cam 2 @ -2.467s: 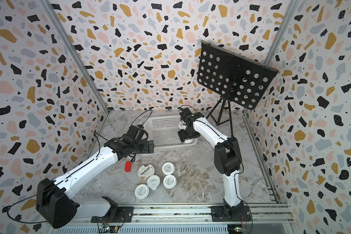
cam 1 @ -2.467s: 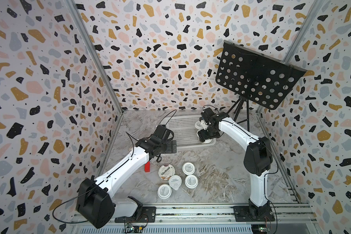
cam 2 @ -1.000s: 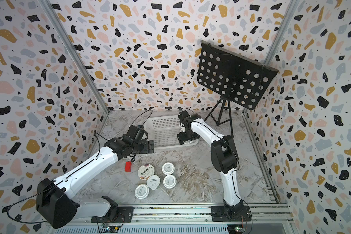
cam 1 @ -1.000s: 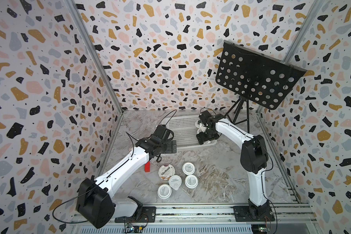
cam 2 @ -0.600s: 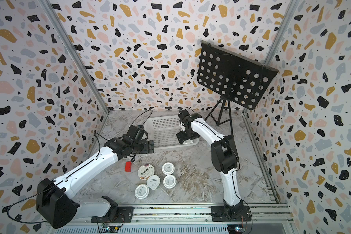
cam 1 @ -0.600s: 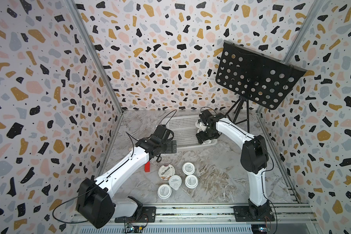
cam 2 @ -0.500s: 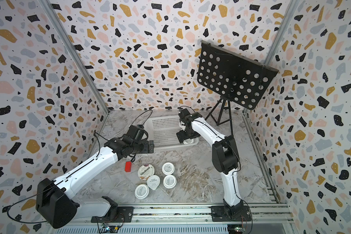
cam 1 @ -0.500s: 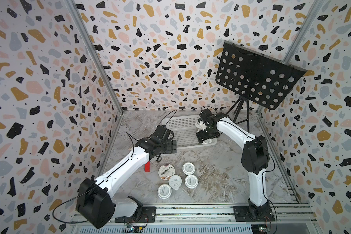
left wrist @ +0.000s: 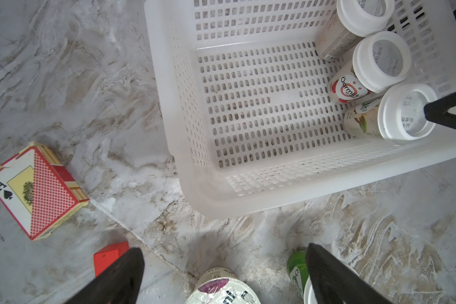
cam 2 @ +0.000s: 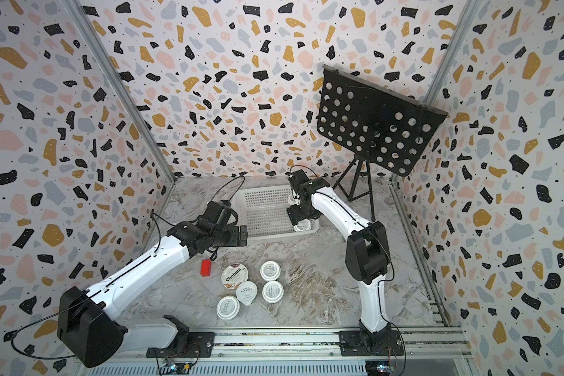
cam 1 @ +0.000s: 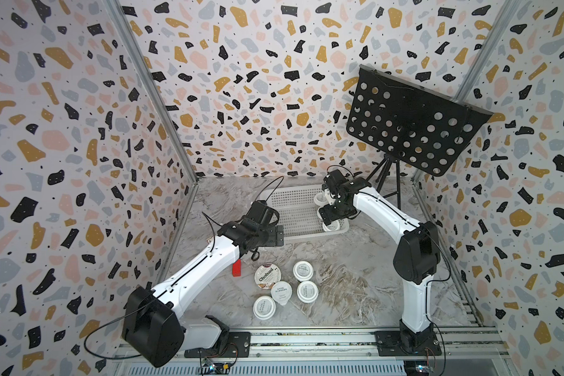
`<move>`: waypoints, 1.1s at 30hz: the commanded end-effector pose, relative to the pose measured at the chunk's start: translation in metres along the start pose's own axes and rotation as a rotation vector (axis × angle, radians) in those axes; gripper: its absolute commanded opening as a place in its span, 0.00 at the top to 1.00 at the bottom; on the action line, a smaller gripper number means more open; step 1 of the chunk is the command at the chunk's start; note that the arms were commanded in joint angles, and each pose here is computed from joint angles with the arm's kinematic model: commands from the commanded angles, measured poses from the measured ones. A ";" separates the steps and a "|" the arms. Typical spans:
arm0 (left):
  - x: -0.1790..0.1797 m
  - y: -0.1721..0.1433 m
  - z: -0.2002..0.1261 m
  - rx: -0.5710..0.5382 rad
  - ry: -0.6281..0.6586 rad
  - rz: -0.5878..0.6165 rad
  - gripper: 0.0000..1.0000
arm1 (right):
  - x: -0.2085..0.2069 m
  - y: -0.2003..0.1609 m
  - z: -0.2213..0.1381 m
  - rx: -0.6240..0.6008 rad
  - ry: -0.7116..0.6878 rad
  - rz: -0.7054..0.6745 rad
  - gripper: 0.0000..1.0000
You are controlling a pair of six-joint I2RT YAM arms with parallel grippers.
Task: Put the yogurt in the basket
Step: Place the yogurt in the basket.
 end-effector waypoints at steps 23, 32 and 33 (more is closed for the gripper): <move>0.002 0.002 -0.005 -0.024 -0.002 0.000 0.00 | -0.008 0.001 0.012 0.036 -0.048 0.002 0.13; 0.002 0.002 -0.004 -0.020 -0.002 0.000 0.00 | -0.009 0.001 0.019 0.048 -0.058 0.002 0.12; 0.002 0.002 -0.005 -0.022 -0.002 0.000 0.00 | -0.010 0.001 0.020 0.050 -0.060 0.003 0.12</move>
Point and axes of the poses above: each gripper's point midway between its finger pads, its own z axis out along the fingers, its own x axis along the line the jaws close on, y = z × x, the point moved 10 cm from there along -z, back along the fingers, and after that the axes turned 3 degrees about -z, right-handed, at the moved point
